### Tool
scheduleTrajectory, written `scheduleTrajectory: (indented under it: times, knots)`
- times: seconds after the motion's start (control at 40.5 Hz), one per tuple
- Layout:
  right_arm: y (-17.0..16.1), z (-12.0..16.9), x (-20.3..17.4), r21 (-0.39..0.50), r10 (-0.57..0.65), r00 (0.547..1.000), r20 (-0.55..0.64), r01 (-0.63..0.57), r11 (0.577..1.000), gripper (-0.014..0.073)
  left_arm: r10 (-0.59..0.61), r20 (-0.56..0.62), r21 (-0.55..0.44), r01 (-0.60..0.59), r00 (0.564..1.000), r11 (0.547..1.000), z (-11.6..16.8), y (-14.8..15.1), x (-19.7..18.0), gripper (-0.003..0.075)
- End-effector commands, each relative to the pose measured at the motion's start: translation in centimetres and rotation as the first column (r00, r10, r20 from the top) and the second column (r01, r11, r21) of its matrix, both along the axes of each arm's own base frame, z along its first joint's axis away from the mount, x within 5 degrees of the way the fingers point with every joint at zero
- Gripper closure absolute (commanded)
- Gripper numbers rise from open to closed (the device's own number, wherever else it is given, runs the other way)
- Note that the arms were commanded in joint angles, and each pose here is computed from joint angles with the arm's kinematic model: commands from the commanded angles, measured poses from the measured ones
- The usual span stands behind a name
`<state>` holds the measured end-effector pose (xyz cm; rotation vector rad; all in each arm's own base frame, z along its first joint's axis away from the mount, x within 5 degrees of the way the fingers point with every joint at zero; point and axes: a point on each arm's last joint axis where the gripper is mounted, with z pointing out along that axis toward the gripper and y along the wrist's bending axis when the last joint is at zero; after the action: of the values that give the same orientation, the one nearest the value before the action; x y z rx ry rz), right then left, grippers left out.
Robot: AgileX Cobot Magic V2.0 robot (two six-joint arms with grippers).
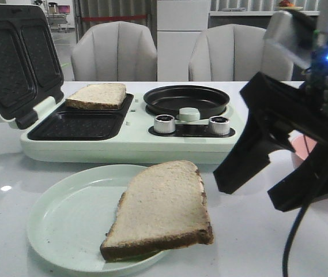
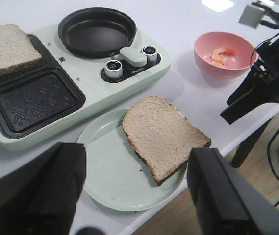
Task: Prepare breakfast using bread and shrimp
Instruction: 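Reach the right gripper down and grasp the remaining bread slice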
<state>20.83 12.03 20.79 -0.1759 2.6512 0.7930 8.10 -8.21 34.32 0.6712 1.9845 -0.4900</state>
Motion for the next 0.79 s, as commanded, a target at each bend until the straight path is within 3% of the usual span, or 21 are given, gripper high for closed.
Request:
scheduleTrajectory:
  times: [0.0,0.419,0.765]
  knots:
    - [0.8,0.9,1.6,0.039,-0.01,1.0,0.016,0.009,0.999,0.0016,-0.019,0.071,-0.075,0.025,0.997,0.997,1.5,-0.3,0.0,0.0221]
    - [3.5,-1.2,6.5,0.046,0.071,0.992,-0.104,-0.067,0.997,0.0032,-0.019,0.071,-0.075,0.025,0.997,0.997,1.5,-0.3,0.0,0.0221]
    - [4.6,-1.5,8.1,0.081,0.13,0.982,-0.138,-0.12,0.99,0.0225,-0.019,0.071,-0.075,0.025,0.997,0.997,1.5,-0.3,0.0,0.0221]
